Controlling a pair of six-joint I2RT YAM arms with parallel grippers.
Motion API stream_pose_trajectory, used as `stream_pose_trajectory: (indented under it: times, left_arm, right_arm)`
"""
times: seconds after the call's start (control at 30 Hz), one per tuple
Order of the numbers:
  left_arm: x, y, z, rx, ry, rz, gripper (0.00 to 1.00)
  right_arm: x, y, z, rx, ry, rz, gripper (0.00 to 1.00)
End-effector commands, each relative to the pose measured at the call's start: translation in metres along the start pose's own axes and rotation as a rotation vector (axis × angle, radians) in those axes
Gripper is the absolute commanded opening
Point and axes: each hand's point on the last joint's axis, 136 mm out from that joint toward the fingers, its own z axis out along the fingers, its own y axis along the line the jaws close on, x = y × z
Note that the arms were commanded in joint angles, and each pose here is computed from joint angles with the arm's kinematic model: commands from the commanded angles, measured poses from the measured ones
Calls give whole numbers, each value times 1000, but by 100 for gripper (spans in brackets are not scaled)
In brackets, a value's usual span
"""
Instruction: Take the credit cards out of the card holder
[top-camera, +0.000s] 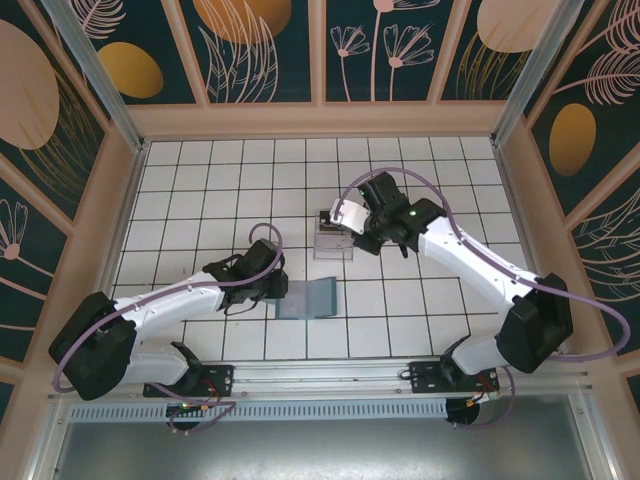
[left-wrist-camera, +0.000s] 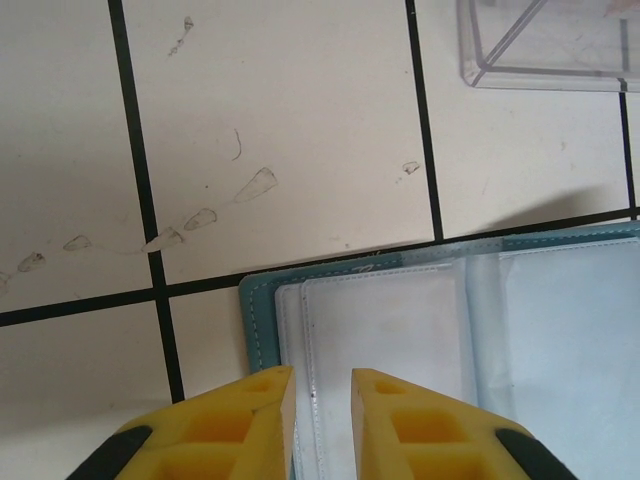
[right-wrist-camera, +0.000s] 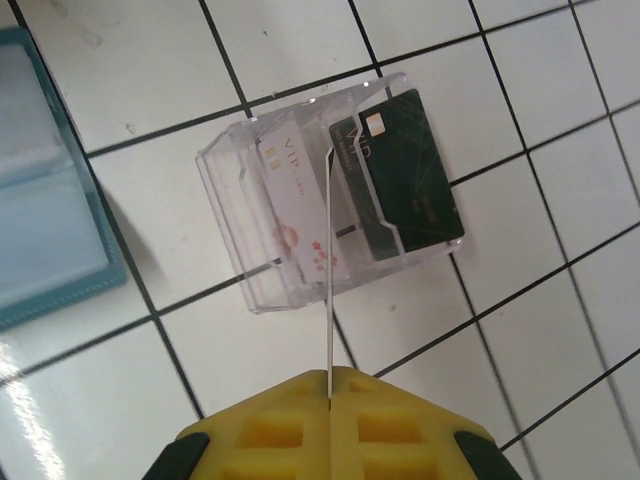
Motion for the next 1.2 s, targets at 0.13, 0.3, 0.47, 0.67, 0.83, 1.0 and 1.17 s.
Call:
stream_pose_trajectory:
  times: [0.13,0.3,0.47,0.67,0.83,1.0,1.17]
  left_arm:
    - [-8,-9,-3,23,-12,23,23]
    - [-9,-10,-5,27,-14,24,23]
    - [-8,-8,-5,19,-7,30,23]
    - [-6,-5,-4,4,-6,37,23]
    - [-6,-5,-3,8,-6,34,23]
    - [-6,-4,-3,7,-12,40,23]
    - [-3,-1,-3,2,-6,39,22]
  right_arm:
    - [-5,-14,19,-73,60,-196,0]
    - [-6,-25,40,-135,145,-217,0]
    - [-4,-39,60,-151,214,-234,0]
    - [-4,-47,76,-177,249,-238,0]
    - [-6,-49,83,-182,252,-246,0]
    - [-5,-53,91,-169,270,-255,0]
    - [-9,-55,94,-174,267,-263,0]
